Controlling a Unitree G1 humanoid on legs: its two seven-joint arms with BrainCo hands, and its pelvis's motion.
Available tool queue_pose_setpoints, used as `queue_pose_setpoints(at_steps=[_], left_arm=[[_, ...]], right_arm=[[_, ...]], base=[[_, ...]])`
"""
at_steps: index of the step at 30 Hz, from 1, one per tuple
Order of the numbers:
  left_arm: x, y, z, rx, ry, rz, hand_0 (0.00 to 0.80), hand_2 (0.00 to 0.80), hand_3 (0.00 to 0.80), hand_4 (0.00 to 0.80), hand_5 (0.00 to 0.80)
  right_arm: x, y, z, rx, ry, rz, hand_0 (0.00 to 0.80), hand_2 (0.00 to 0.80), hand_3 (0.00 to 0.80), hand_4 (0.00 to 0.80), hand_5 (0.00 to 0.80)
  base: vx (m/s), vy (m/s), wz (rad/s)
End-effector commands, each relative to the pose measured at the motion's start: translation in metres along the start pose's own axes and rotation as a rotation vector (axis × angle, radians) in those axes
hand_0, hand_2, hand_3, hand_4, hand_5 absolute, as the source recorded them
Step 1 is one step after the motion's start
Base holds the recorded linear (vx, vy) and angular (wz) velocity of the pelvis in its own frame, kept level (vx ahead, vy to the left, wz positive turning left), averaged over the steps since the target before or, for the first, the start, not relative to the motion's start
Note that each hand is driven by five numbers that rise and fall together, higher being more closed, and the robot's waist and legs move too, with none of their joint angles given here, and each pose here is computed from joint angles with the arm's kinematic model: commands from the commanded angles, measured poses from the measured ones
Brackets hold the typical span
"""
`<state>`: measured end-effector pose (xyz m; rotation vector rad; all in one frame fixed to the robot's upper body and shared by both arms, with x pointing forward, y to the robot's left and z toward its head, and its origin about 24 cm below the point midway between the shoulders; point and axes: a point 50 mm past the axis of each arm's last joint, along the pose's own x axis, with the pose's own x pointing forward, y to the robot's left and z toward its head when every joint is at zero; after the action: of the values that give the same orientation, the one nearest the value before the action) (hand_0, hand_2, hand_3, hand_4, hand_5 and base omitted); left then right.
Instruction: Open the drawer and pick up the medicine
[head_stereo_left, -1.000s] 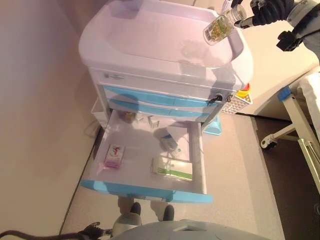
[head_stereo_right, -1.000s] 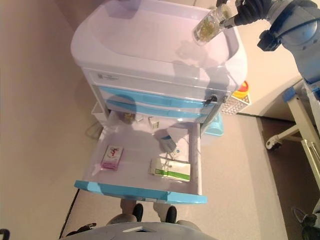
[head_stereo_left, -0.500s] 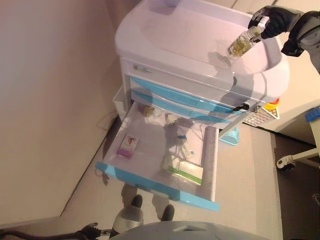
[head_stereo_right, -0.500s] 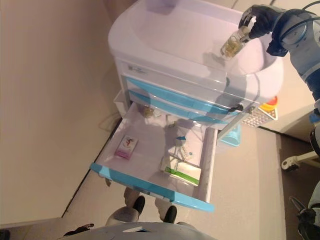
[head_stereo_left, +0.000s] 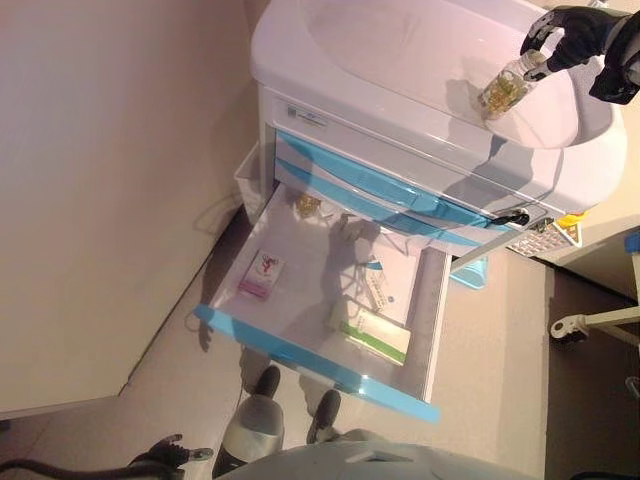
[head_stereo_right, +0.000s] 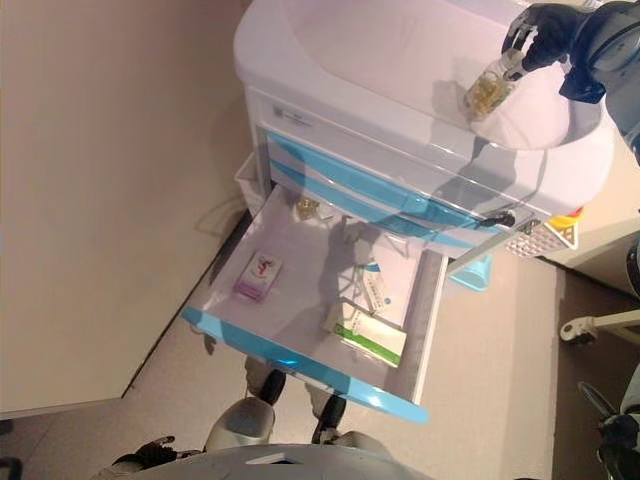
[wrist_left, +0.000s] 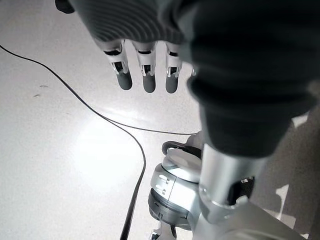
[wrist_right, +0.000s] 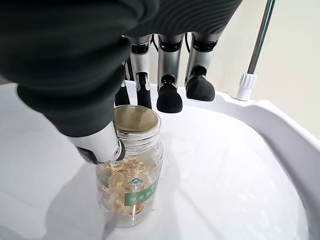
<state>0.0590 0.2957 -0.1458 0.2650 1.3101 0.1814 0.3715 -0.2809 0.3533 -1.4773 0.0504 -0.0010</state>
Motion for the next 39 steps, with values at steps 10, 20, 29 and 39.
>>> queue_pose_setpoints(at_steps=[10,20,29,39], left_arm=[[-0.002,0.019,0.0,0.018,-0.008,0.045,0.0,0.0,0.0,0.0,0.0],[-0.002,0.019,-0.003,0.021,0.003,0.046,0.0,0.0,0.0,0.0,0.0],[-0.002,0.018,-0.006,0.024,0.007,0.039,0.0,0.0,0.0,0.0,0.0],[-0.002,0.017,-0.008,0.03,0.012,0.038,0.0,0.0,0.0,0.0,0.0]], right_arm=[[-0.009,-0.029,-0.001,-0.083,0.032,-0.029,0.0,0.0,0.0,0.0,0.0],[-0.01,-0.035,0.002,-0.029,0.008,-0.093,0.0,0.0,0.0,0.0,0.0],[-0.013,-0.042,0.0,-0.01,0.003,-0.144,0.0,0.0,0.0,0.0,0.0],[-0.017,-0.05,0.003,0.062,-0.044,-0.203,0.0,0.0,0.0,0.0,0.0]], base=[[0.0,0.0,0.0],[0.0,0.0,0.0],[0.0,0.0,0.0],[0.0,0.0,0.0]])
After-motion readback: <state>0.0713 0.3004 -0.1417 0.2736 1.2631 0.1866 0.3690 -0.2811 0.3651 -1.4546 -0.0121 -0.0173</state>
